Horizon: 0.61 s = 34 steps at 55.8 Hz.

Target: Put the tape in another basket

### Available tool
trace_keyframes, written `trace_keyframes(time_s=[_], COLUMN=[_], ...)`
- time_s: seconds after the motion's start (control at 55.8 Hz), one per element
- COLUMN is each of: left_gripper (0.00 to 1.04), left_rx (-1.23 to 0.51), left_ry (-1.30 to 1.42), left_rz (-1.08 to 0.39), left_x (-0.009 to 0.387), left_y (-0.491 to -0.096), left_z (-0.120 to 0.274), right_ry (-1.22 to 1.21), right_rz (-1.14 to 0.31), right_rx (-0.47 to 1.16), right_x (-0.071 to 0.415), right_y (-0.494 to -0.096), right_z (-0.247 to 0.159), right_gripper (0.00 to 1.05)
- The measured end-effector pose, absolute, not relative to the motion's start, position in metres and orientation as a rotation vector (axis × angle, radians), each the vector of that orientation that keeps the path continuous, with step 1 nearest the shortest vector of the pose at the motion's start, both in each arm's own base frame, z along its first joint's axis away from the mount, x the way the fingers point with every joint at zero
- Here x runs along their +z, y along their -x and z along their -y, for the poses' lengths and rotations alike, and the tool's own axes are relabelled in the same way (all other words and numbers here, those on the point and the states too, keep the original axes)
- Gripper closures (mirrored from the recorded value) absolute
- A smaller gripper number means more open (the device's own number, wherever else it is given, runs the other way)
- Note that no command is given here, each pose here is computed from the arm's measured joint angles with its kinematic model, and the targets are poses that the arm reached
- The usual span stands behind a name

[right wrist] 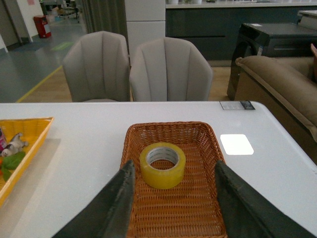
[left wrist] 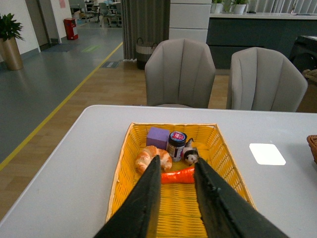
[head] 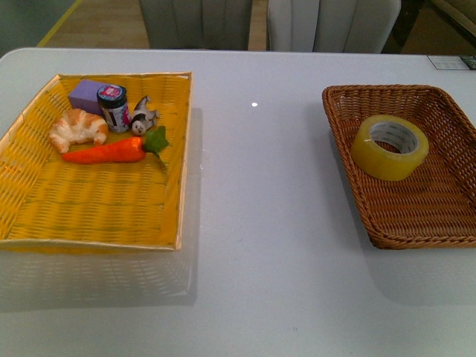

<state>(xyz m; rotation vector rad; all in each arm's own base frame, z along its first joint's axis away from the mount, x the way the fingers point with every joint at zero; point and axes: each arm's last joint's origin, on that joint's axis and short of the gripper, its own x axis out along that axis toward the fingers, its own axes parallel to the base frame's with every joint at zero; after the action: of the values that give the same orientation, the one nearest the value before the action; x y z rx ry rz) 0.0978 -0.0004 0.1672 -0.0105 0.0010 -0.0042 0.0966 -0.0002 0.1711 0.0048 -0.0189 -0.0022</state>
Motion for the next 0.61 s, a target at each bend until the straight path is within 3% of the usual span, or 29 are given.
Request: trace_keyframes(time_s=[0.251,0.376,0.609], left_gripper=[0.31,0.08,0.09], left_rx=[-0.004,-0.004,-0.004], left_ry=[0.01,0.01,0.009], left_rz=[-0.001,-0.001,-0.001], left_x=[0.1672,0.1672,0.1672], left_y=[-0.0978,-0.0978,-0.0978], left_z=[0.0004,0.0004,0.0004], right_ry=[-0.005,-0.005,-0.005], right_rz=[0.019,0.019,0.019], right_rx=[-0.002,-0.002,-0.002], right_x=[0.1711,0.1711,0.1711], right_y=[-0.0966,-0.0966,-0.0966], right_z=[0.0002,0.0002,0.0002], right_gripper=[0.09,0.09,0.09])
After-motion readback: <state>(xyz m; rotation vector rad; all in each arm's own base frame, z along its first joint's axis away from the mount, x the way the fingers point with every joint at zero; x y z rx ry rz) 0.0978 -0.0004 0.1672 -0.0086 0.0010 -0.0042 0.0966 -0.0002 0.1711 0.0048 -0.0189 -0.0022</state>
